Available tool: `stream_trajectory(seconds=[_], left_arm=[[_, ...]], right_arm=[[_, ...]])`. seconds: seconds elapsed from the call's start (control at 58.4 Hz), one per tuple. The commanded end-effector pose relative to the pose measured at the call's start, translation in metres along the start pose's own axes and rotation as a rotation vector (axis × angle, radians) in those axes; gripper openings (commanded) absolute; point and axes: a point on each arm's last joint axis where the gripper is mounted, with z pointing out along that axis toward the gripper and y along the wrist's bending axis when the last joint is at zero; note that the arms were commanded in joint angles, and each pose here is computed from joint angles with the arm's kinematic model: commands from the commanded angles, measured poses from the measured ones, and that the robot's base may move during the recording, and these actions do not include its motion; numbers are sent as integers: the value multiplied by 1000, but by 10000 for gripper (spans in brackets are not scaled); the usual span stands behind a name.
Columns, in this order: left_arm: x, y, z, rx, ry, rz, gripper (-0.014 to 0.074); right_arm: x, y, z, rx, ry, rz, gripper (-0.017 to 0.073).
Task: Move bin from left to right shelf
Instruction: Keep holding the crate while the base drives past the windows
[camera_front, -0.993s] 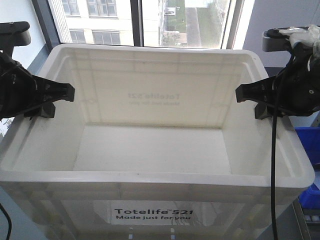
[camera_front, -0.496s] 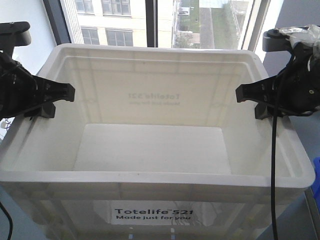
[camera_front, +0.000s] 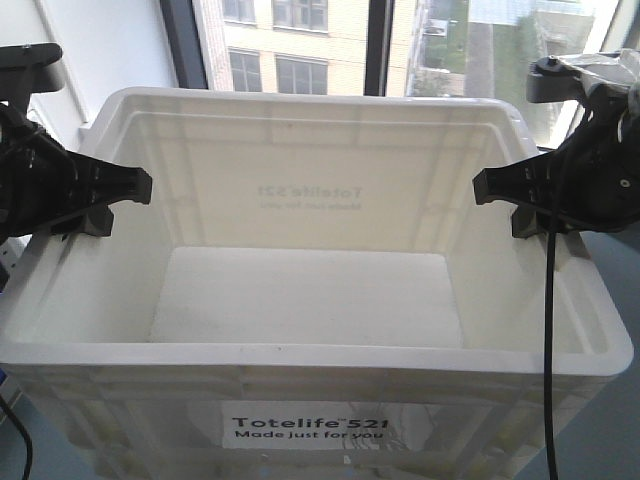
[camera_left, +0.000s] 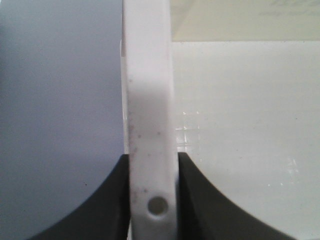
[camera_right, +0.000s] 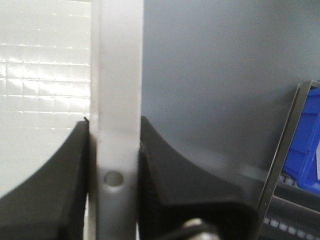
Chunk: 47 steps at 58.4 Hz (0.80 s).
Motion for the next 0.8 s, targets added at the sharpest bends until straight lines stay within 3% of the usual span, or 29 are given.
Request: stream_trajectory(seconds=[0.0, 0.787], left_arm=[[-8, -2, -25, 60, -148, 6, -6], [-8, -2, -25, 60, -148, 6, -6]], right_arm=[[-9, -3, -21, 12, -142, -36, 0], [-9, -3, -21, 12, -141, -36, 0]])
